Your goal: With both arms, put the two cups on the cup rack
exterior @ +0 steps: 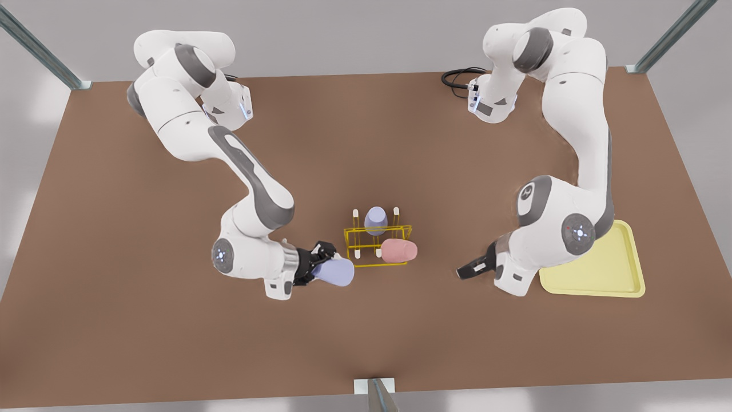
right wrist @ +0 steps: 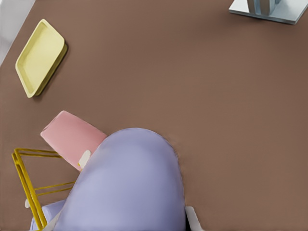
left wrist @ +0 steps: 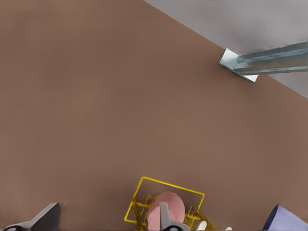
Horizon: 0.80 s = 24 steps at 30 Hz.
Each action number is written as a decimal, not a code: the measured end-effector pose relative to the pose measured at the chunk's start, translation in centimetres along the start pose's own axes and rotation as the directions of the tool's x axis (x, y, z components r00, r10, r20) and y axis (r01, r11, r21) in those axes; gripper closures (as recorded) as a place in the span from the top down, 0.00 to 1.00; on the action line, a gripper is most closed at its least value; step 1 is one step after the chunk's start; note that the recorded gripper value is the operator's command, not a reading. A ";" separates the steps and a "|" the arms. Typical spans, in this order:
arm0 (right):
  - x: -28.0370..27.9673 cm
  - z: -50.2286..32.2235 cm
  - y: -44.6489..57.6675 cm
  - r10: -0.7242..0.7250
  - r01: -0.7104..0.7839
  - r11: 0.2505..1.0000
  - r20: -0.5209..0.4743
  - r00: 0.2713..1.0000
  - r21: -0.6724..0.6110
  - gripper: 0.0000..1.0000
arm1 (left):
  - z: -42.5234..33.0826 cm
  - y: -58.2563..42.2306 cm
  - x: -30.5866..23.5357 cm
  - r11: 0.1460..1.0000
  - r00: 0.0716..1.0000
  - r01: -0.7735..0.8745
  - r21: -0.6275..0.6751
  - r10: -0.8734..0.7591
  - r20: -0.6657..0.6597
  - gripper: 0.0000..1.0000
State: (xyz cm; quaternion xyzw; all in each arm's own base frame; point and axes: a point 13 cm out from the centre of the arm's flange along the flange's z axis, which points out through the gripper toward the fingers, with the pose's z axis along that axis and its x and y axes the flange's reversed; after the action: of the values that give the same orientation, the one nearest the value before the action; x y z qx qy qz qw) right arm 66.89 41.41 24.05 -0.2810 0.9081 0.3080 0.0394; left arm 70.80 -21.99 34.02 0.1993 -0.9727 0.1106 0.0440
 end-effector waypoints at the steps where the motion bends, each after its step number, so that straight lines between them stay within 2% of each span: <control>1: 0.0 0.3 0.5 0.009 -0.009 1.000 -0.003 1.000 -0.002 0.81 | -2.6 3.3 -0.9 0.998 1.000 -0.005 -0.061 0.007 0.019 1.00; 3: 0.0 0.6 1.0 0.031 -0.031 1.000 -0.006 1.000 -0.005 0.81 | -6.9 10.6 1.5 0.971 0.999 -0.016 -0.238 0.025 0.036 1.00; 5: 0.1 0.7 1.0 0.056 -0.056 0.998 -0.008 0.998 -0.006 0.81 | -7.8 15.6 5.6 0.948 0.999 -0.043 -0.317 0.040 -0.016 1.00; 12: 1.2 2.8 2.0 0.112 -0.112 0.994 -0.047 0.993 -0.010 0.81 | -5.4 18.4 7.8 0.926 0.968 -0.214 -0.312 0.157 -0.197 1.00; 20: 2.2 4.9 2.1 0.158 -0.159 0.987 -0.079 0.984 -0.009 0.81 | -4.2 18.3 7.9 0.892 0.920 -0.359 -0.275 0.288 -0.266 1.00; 21: 2.2 5.1 2.3 0.161 -0.163 0.987 -0.081 0.984 -0.010 0.82 | -4.1 18.3 7.9 0.888 0.914 -0.372 -0.271 0.301 -0.270 1.00; 22: 2.2 5.5 2.4 0.165 -0.167 0.986 -0.083 0.983 -0.013 1.00 | -4.1 18.3 7.9 0.883 0.909 -0.385 -0.267 0.313 -0.274 1.00; 24: 2.1 5.9 2.7 0.171 -0.173 0.985 -0.084 0.982 -0.015 1.00 | -4.1 18.2 7.9 0.875 0.899 -0.409 -0.260 0.336 -0.281 1.00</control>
State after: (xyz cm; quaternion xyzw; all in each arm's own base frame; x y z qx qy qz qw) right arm 63.03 45.58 20.24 -0.2144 0.9264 0.3084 -0.0280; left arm 56.46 -7.71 35.42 -0.0164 -0.9863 -0.0161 0.1636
